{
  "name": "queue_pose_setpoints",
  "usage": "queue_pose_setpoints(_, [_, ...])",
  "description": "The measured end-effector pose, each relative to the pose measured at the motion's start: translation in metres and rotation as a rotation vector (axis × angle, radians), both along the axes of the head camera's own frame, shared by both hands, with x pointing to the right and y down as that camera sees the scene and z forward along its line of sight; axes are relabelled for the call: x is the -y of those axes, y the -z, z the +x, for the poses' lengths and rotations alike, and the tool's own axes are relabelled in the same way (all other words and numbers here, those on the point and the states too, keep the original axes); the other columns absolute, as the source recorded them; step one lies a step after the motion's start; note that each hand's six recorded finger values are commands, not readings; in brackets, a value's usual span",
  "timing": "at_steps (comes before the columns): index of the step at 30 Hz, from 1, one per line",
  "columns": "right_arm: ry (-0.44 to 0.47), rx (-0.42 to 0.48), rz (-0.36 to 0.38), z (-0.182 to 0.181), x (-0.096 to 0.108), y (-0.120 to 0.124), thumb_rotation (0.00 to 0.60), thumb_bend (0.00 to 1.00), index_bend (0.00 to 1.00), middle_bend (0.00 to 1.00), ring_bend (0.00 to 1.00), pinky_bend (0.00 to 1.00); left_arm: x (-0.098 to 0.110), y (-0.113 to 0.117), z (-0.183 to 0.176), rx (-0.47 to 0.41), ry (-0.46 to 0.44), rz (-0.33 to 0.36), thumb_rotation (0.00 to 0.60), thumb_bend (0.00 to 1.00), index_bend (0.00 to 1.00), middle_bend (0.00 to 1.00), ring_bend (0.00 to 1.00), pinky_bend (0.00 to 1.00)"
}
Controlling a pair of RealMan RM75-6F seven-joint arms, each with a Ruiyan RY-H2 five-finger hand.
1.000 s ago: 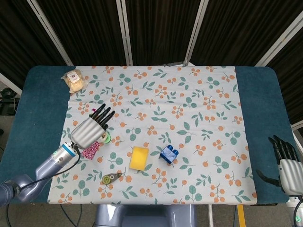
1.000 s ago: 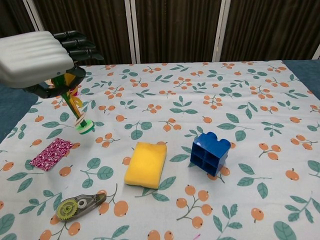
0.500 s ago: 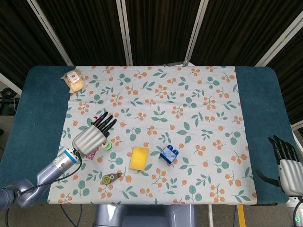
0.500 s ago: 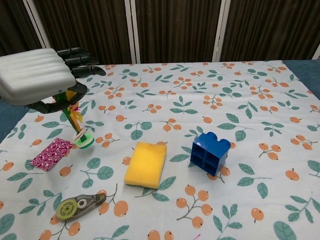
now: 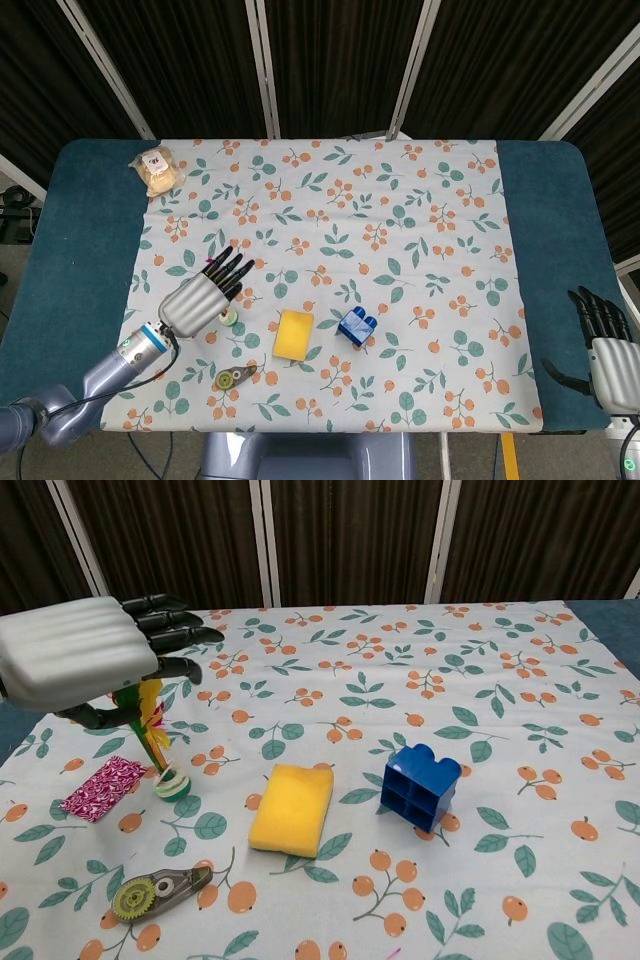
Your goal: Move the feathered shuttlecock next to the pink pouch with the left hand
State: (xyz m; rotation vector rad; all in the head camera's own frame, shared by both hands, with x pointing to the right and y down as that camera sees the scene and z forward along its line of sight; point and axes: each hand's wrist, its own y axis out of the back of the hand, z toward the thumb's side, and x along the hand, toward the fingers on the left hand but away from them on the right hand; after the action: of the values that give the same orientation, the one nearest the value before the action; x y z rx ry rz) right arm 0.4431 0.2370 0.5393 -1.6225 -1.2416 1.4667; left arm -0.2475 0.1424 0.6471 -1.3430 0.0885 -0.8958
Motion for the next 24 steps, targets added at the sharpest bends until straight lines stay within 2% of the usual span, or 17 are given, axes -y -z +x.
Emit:
queue_pose_setpoints(3, [0.005,-0.002,0.004,0.000,0.000,0.001,0.600,0.10,0.06,0.00,0.00,0.00,0.002,0.007,0.002,-0.025,0.019,0.002,0.600,0.31,0.00,0.00,0.00,0.00])
queue_pose_setpoints(9, [0.010,-0.007,0.010,0.000,0.000,0.002,0.600,0.10,0.06,0.00,0.00,0.00,0.008,0.028,0.004,-0.109,0.086,0.008,0.600,0.29,0.00,0.00,0.00,0.00])
queue_pose_setpoints(18, [0.024,-0.022,0.014,0.000,0.000,0.001,0.600,0.10,0.06,0.00,0.00,0.00,0.011,0.084,-0.024,-0.351,0.336,-0.025,0.600,0.28,0.00,0.00,0.00,0.00])
queue_pose_setpoints(22, [0.031,-0.031,0.014,-0.001,-0.001,0.000,0.600,0.10,0.06,0.00,0.00,0.00,0.002,0.107,-0.055,-0.461,0.476,-0.037,0.600,0.27,0.00,0.00,0.00,0.00])
queue_pose_setpoints(24, [0.033,-0.036,0.014,-0.002,-0.001,0.000,0.600,0.10,0.06,0.00,0.00,0.00,-0.006,0.114,-0.072,-0.483,0.534,-0.037,0.600,0.26,0.00,0.00,0.00,0.00])
